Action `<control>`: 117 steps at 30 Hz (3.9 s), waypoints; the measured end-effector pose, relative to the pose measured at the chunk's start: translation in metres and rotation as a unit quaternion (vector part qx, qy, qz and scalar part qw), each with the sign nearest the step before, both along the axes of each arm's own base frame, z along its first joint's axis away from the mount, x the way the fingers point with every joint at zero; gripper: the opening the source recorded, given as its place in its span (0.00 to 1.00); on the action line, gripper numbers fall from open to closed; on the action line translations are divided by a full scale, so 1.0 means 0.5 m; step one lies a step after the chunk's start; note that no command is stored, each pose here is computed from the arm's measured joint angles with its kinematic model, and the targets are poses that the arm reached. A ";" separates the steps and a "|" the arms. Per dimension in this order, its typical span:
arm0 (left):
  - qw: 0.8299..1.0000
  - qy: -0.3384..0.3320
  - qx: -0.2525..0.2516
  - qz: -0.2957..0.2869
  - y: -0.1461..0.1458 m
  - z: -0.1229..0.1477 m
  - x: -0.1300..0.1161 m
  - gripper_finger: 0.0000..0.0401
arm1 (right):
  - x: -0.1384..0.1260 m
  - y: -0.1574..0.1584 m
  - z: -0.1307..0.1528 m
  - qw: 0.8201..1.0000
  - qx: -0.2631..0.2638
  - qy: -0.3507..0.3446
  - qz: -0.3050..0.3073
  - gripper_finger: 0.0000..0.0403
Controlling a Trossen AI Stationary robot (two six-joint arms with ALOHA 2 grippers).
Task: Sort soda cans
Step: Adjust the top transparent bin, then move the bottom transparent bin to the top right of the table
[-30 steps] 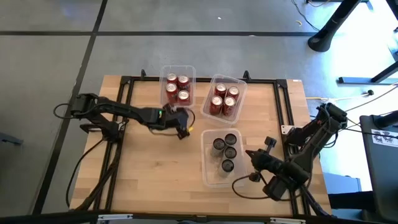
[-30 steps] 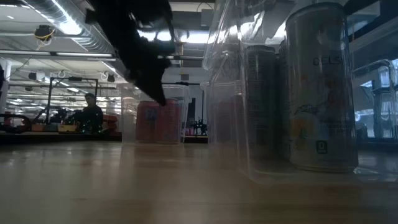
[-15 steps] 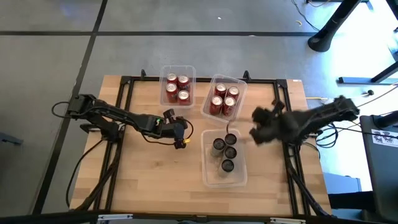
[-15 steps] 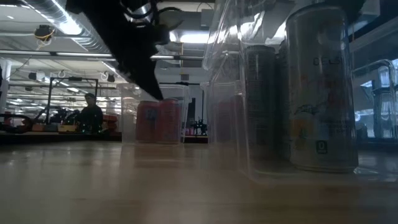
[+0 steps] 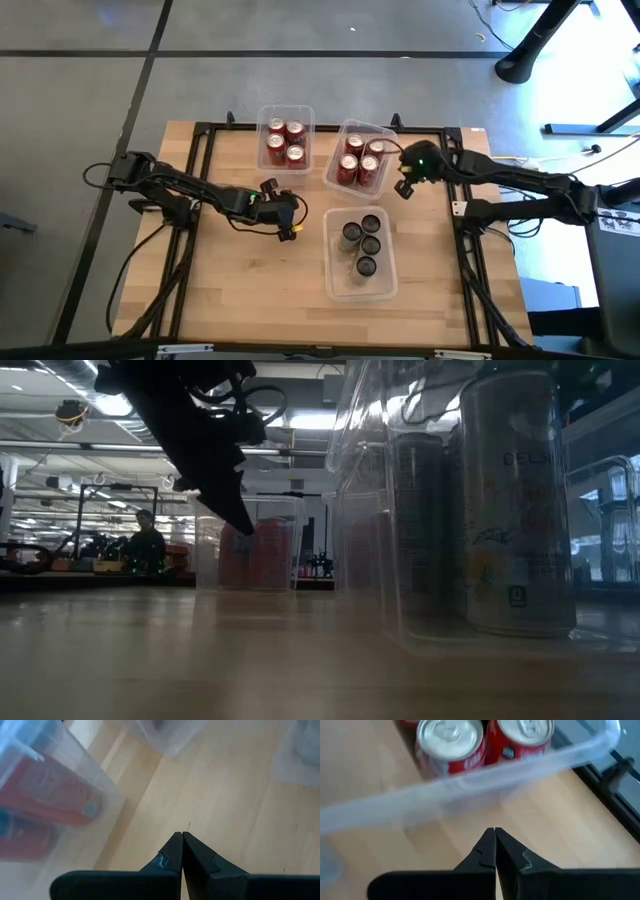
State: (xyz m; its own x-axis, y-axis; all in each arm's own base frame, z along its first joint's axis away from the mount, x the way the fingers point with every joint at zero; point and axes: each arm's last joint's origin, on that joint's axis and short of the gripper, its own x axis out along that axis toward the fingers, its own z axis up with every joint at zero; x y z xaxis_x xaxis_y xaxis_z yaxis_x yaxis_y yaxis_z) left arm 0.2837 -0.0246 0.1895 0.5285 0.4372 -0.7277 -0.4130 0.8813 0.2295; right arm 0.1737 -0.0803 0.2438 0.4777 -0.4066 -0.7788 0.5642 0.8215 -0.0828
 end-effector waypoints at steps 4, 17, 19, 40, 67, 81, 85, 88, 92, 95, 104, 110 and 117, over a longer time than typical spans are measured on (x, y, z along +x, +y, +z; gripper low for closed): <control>1.000 -0.012 0.003 -0.007 -0.001 0.003 0.005 0.00 | 0.010 -0.037 -0.016 1.000 -0.006 -0.017 -0.012 0.00; 1.000 -0.016 0.003 -0.008 0.000 0.004 0.007 0.00 | 0.051 -0.134 -0.065 0.999 -0.028 -0.036 -0.025 0.00; 1.000 -0.016 0.003 -0.008 0.000 0.004 0.007 0.00 | 0.055 -0.148 -0.073 0.998 -0.029 -0.041 -0.030 0.00; 1.000 -0.030 -0.006 0.001 -0.001 0.006 0.009 0.00 | 0.082 -0.214 -0.067 0.990 -0.083 -0.106 -0.030 0.00; 0.999 -0.034 -0.013 0.010 -0.001 0.006 0.009 0.00 | 0.164 0.071 0.025 0.963 0.054 -0.085 0.252 0.00; 0.999 -0.036 -0.015 0.013 -0.001 0.006 0.009 0.00 | 0.189 0.050 -0.012 0.972 -0.064 -0.004 0.225 0.00; 0.999 -0.036 -0.015 0.013 -0.001 0.006 0.009 0.00 | 0.189 0.038 -0.012 0.974 -0.082 0.000 0.211 0.00; 0.999 -0.036 -0.016 0.013 -0.001 0.006 0.009 0.00 | 0.190 0.024 -0.015 0.976 -0.083 -0.001 0.201 0.00; 0.999 -0.041 -0.021 0.020 -0.001 0.006 0.009 0.00 | 0.193 0.020 -0.016 0.976 -0.081 -0.001 0.201 0.00; 0.999 -0.042 -0.021 0.020 -0.001 0.006 0.009 0.00 | 0.183 0.056 0.022 0.972 -0.070 0.010 0.225 0.00; 0.988 -0.079 -0.121 -0.053 -0.035 0.014 0.023 0.00 | 0.102 0.213 0.151 0.961 0.039 0.012 0.274 0.00; 0.971 -0.145 -0.166 -0.095 -0.085 0.030 0.036 0.00 | 0.039 0.300 0.122 0.965 0.087 0.088 0.232 0.00; 0.958 -0.172 -0.219 -0.066 -0.117 0.015 0.047 0.00 | 0.009 0.375 0.041 0.961 0.113 0.088 0.236 0.00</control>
State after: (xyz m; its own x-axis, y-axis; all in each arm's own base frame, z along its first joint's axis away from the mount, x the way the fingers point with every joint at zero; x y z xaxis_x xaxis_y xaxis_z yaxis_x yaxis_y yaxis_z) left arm 0.3074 -0.0833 0.1973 0.8002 0.0426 -0.5982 -0.2755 0.9121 -0.3036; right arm 0.1781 0.1070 0.2642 0.4198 0.0123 -0.9075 0.1187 0.9906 0.0683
